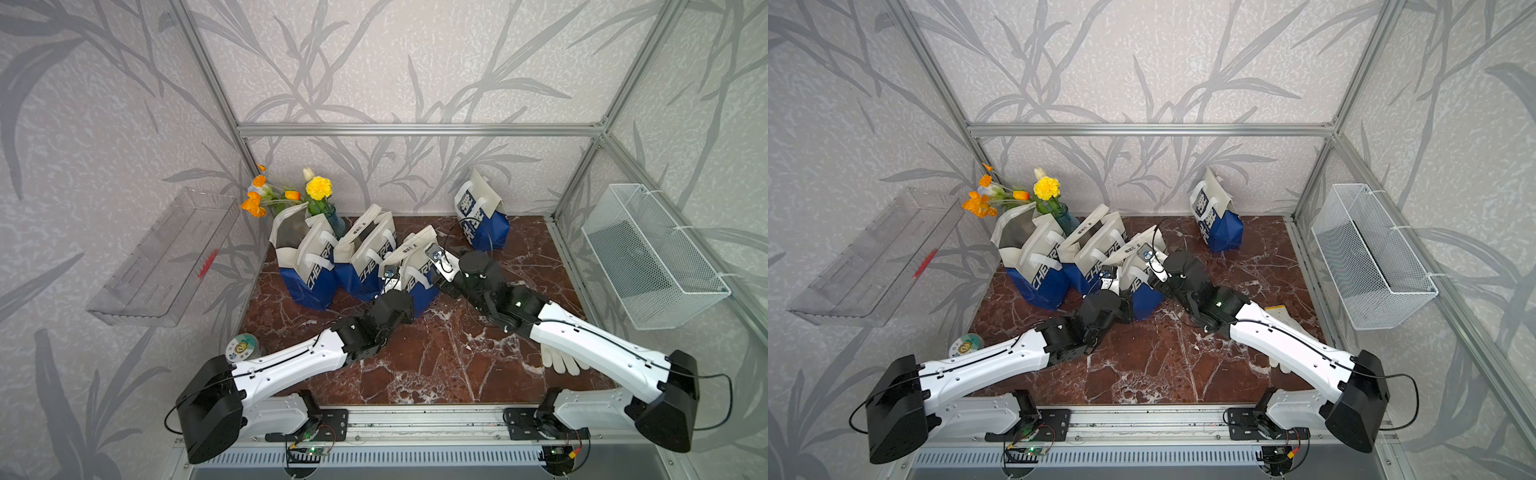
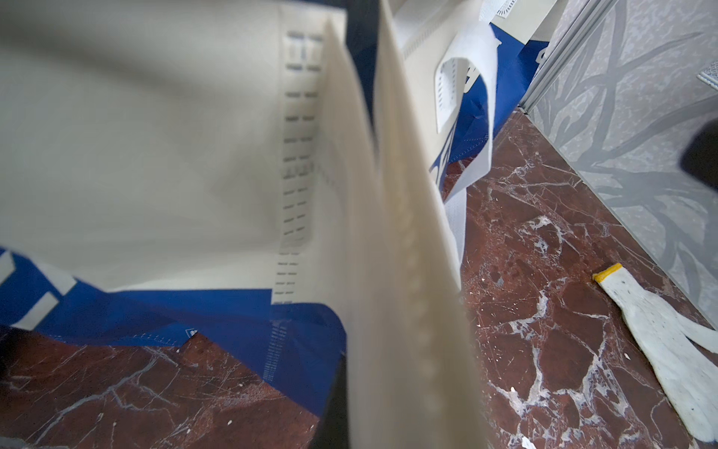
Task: Open the takeout bag
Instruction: Open the takeout bag at the center of the board.
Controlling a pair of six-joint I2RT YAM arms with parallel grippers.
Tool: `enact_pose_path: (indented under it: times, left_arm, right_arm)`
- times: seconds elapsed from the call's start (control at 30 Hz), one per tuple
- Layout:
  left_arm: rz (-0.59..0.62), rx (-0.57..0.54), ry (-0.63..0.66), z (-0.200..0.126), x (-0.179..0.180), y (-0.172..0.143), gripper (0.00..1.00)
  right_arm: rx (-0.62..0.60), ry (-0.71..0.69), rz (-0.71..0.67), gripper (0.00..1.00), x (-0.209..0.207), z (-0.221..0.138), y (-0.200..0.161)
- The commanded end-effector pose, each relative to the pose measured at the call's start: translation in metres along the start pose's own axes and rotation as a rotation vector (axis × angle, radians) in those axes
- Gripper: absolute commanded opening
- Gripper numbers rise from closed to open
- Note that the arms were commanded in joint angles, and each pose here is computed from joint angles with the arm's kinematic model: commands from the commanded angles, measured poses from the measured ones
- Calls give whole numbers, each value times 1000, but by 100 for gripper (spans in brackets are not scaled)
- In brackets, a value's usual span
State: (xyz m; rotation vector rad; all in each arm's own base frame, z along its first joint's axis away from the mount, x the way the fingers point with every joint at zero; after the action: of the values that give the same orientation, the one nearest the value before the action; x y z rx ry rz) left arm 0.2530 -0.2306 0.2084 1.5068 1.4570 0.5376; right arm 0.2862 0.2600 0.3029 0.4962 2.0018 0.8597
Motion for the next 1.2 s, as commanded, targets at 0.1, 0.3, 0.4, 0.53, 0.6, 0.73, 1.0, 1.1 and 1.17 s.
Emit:
enact_pose_path:
  times: [0.1,0.3,0.4,0.53,0.6,0.73,1.0,1.1,1.17]
  left_arm:
    - [-10,-51,-26,-5,-6,18,0]
    - [-6,-51,-22,-5,-5,16,0]
    - [-7,-52,-23,-5,-5,16,0]
    - [-11,-60,-23,-7,-3,16,0]
    - [-12,-68,-21,-8,-1,16,0]
    - [-10,-75,-17,-10,1,17,0]
    - [-12,-79,-20,-12,4,17,0]
    - [-19,-76,-28,-11,5,14,0]
    - [-21,-74,-33,-10,6,12,0]
  right_arm:
    - [-63,-33,-87,73,8,23,29]
    - [-86,-91,-110,72,4,36,42]
    - [-100,-115,-124,71,3,40,48]
    - [-108,-136,-143,69,1,46,53]
    - [-99,-135,-157,68,2,51,54]
    - [-86,-138,-163,66,4,61,53]
    - [-108,-185,-144,49,-1,77,57]
    - [-148,-203,-137,36,-4,78,66]
    - [-163,-206,-140,25,-5,79,69]
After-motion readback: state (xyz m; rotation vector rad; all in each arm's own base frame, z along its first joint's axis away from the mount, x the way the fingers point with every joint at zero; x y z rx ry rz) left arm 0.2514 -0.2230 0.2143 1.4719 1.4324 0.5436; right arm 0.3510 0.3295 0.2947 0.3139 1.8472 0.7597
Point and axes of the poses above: each gripper's point midway between its finger pads, its own z axis out along the fingers, its own x axis along the line the jaws close on, y = z × x, the point moved 4 cm from there along -z, back along the fingers, and after that the axes turned 5 degrees about -z, right-handed, at the moved point
